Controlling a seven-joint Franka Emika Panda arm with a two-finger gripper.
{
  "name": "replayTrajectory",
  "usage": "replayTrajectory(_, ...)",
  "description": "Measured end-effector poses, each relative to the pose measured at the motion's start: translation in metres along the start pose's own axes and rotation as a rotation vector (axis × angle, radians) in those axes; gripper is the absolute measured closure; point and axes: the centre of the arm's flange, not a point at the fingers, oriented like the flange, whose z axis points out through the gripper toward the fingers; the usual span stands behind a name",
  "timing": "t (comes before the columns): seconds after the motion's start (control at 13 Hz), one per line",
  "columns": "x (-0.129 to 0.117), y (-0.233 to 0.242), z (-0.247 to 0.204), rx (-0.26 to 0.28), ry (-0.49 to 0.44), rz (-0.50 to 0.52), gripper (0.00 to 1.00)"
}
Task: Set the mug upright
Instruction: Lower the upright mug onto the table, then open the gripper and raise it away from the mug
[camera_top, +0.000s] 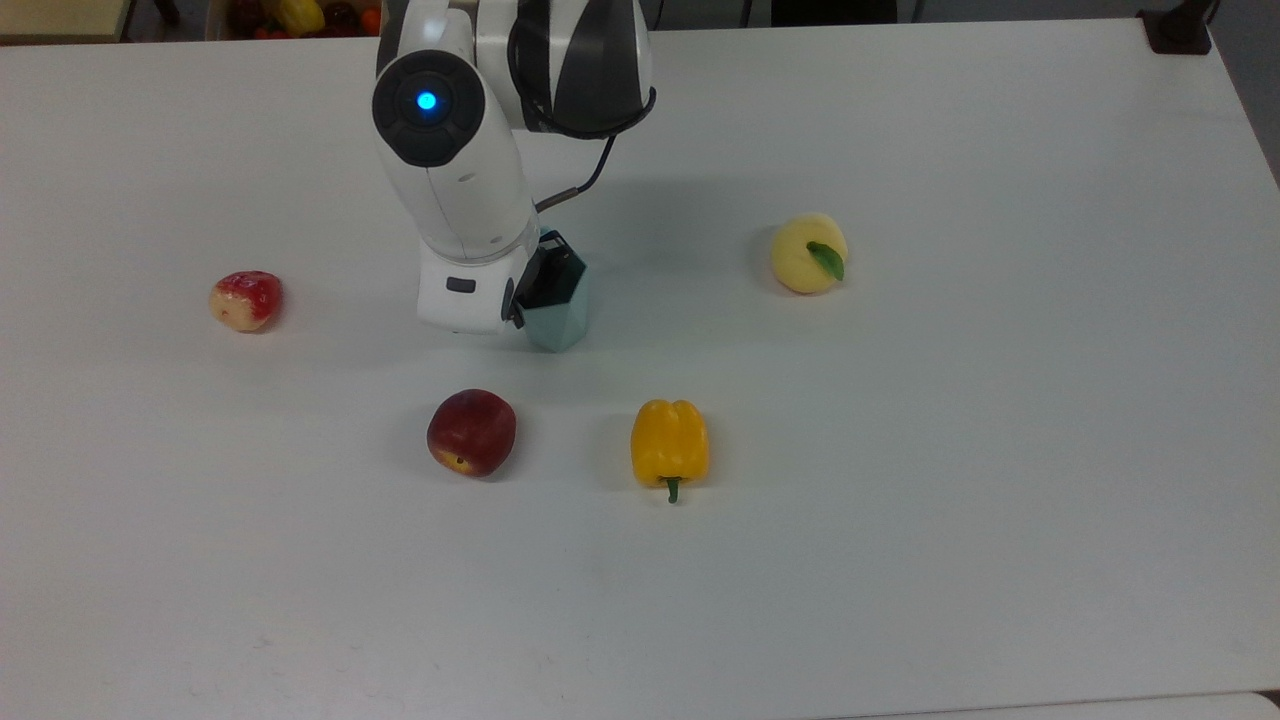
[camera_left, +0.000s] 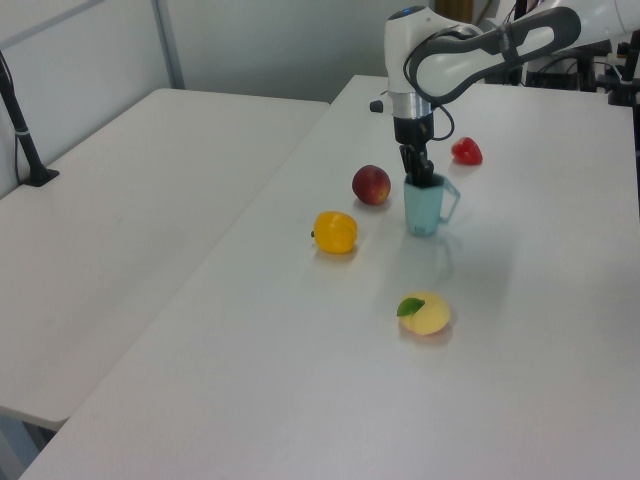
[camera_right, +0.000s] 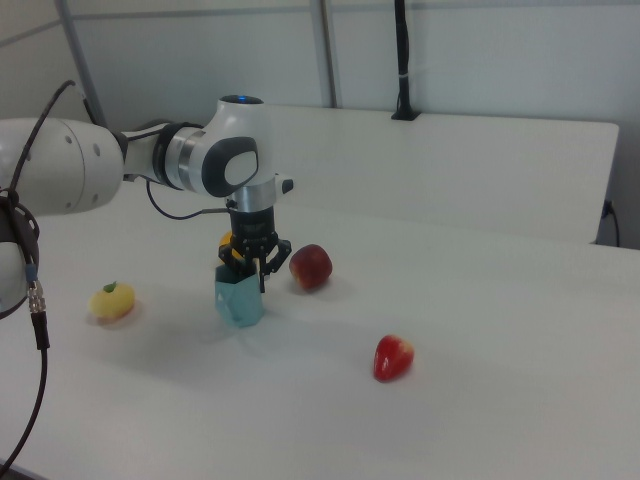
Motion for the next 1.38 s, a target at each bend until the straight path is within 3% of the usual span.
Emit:
replayTrajectory(0.08,0.002,-0.002,0.001,-0.003,-0.003,-0.006,0.88)
replayTrajectory(0.23,0.005,-0.005,0.002,-0.002,-0.005,-0.012,0.70)
replayTrajectory(0.54,0.006,-0.005,-0.007,-0.013,0.008,0.018,0.20)
replayTrajectory(0.69,0.004,-0.008,-0.043,-0.043,0.051,0.055,0.00)
replayTrajectory(1.0,-0.030,-0.037,-0.146,-0.058,0.091,0.215,0.00)
replayTrajectory(1.23,-0.065,-0.071,-0.221,-0.062,0.133,0.422,0.00)
replayTrajectory(1.38,-0.084,-0.104,-0.254,-0.005,0.130,0.549,0.00)
